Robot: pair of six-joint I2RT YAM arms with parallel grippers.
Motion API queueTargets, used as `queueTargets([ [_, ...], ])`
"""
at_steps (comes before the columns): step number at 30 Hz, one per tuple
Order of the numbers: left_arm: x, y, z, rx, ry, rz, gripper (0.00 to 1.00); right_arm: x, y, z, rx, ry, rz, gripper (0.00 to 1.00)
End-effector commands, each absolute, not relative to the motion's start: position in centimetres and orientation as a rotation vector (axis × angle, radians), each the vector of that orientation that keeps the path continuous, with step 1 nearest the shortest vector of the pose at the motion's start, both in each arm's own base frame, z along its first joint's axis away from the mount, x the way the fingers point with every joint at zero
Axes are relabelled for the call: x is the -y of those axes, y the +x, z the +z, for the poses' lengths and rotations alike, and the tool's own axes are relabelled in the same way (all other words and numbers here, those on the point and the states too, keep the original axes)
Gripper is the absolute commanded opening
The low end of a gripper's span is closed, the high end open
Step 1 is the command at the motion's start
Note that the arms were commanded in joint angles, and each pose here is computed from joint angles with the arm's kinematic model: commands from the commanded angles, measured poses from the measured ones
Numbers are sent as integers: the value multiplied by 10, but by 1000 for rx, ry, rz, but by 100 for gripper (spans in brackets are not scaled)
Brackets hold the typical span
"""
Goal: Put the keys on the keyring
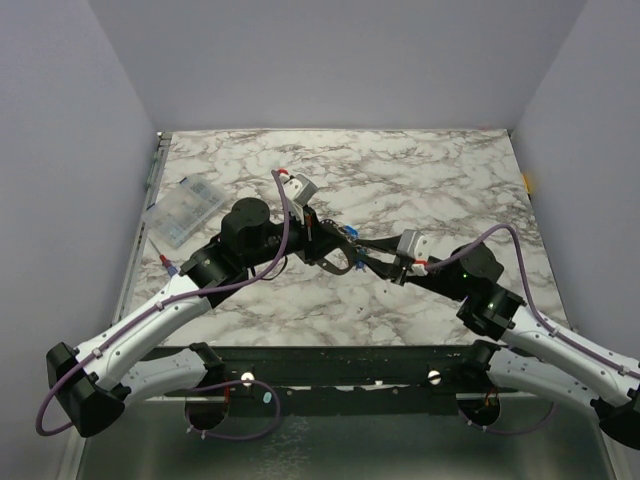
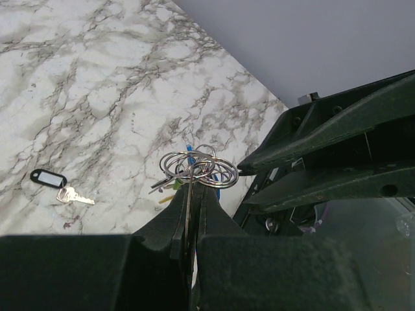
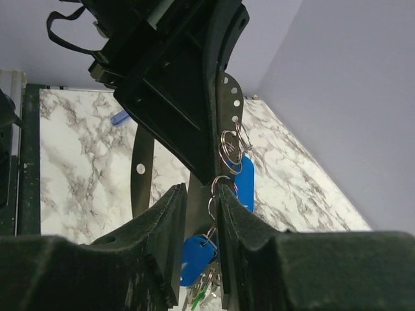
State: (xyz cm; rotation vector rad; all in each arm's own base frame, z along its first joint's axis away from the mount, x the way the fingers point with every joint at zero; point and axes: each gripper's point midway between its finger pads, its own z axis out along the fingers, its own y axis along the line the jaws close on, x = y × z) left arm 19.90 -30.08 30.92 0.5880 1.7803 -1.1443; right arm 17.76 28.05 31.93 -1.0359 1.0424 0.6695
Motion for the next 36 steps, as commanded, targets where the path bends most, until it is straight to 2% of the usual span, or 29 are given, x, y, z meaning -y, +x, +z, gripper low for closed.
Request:
queueTargets([
  [1,299,194,320,-1734,583,-1179,0,-282,188,336,-1021,-997,622,30],
  [23,297,181,326,-1698,610,-1236,0,-289,205,314,-1103,-1046,554,26],
  [28,297,179,328,-1691,616,-1242,0,-290,206,311,-1119,-1059,550,16],
  [32,296,178,328,-1682,629,-1241,0,-294,204,308,-1130,-1090,568,1],
  [36,295,176,329,-1665,645,-1232,0,-297,201,306,-1144,-1108,592,1],
])
